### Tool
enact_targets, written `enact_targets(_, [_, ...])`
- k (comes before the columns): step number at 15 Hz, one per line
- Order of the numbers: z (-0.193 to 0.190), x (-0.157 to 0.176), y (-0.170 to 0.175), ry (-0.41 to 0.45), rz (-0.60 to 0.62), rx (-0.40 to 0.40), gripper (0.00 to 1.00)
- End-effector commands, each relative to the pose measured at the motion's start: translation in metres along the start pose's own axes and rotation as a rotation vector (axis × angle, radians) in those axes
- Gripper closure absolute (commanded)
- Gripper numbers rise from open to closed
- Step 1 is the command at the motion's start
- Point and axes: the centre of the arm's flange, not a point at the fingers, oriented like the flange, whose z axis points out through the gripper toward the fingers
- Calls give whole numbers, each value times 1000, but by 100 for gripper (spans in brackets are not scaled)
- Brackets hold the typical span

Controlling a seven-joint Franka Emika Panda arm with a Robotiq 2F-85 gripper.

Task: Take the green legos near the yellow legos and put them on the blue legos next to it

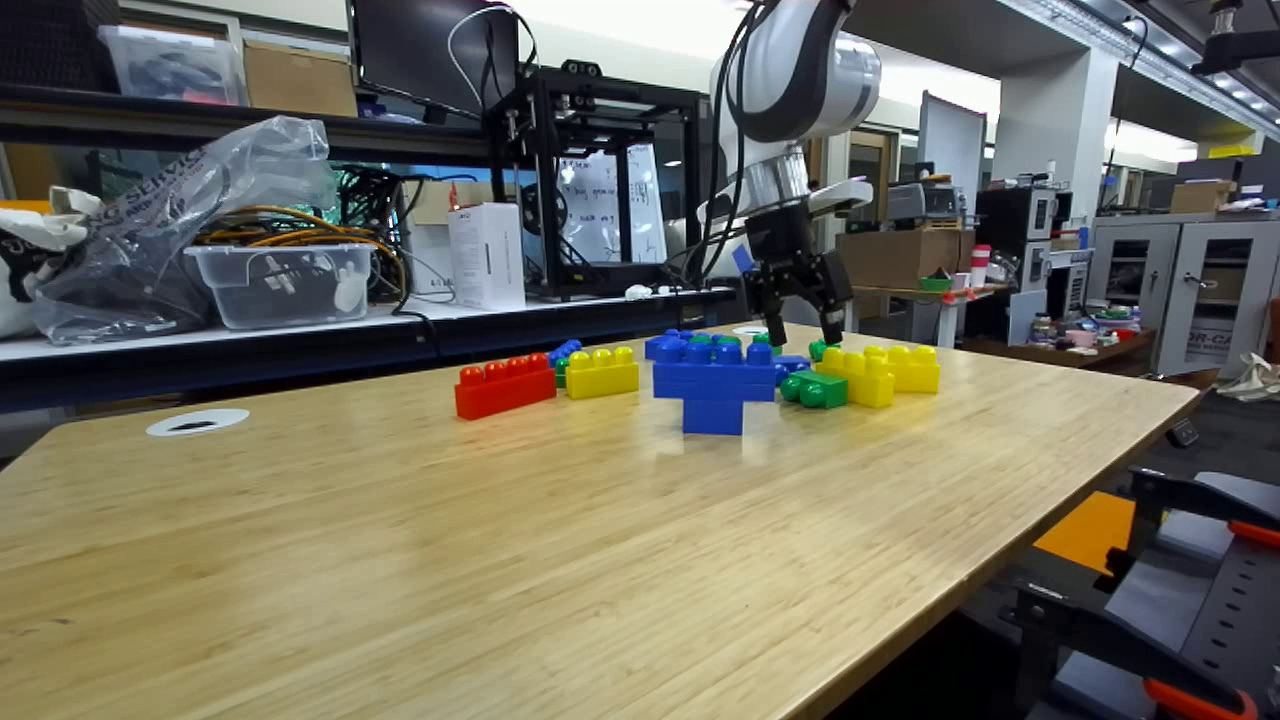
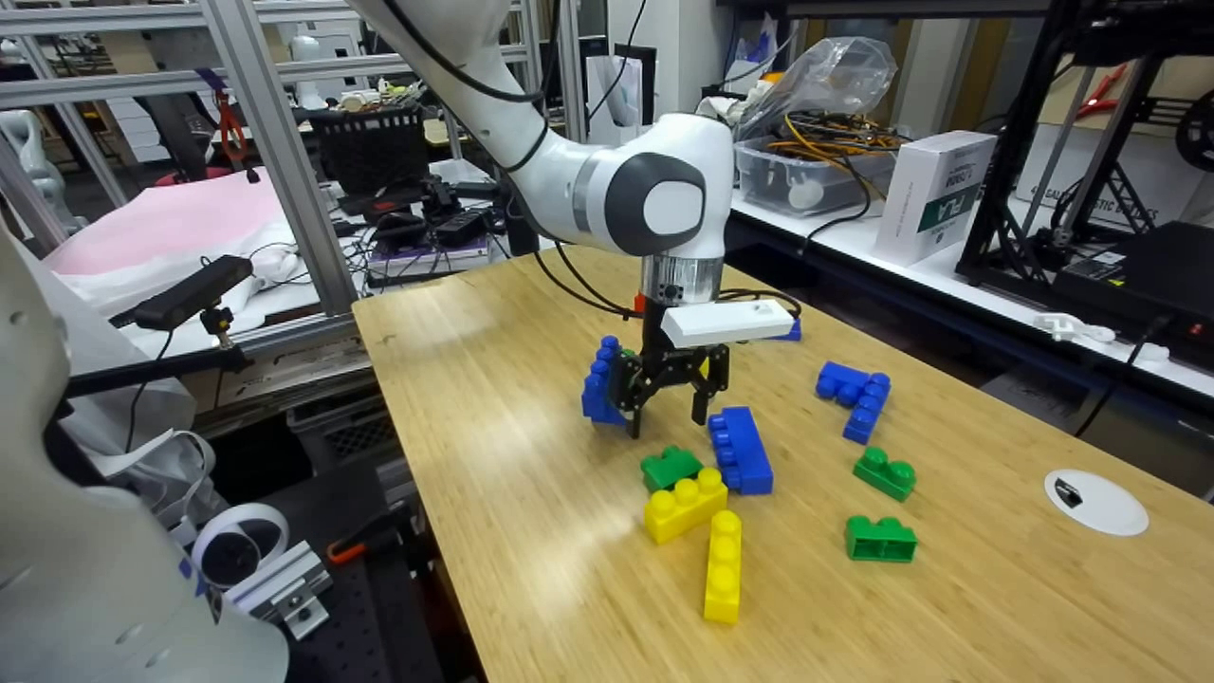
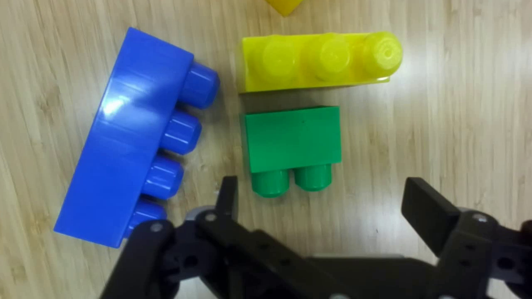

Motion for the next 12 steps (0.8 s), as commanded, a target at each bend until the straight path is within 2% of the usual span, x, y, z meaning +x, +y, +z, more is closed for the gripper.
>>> enact_targets(1, [13, -2, -12, 21, 5, -51, 0])
enact_targets(12, [31, -3, -26, -12, -23, -122, 0])
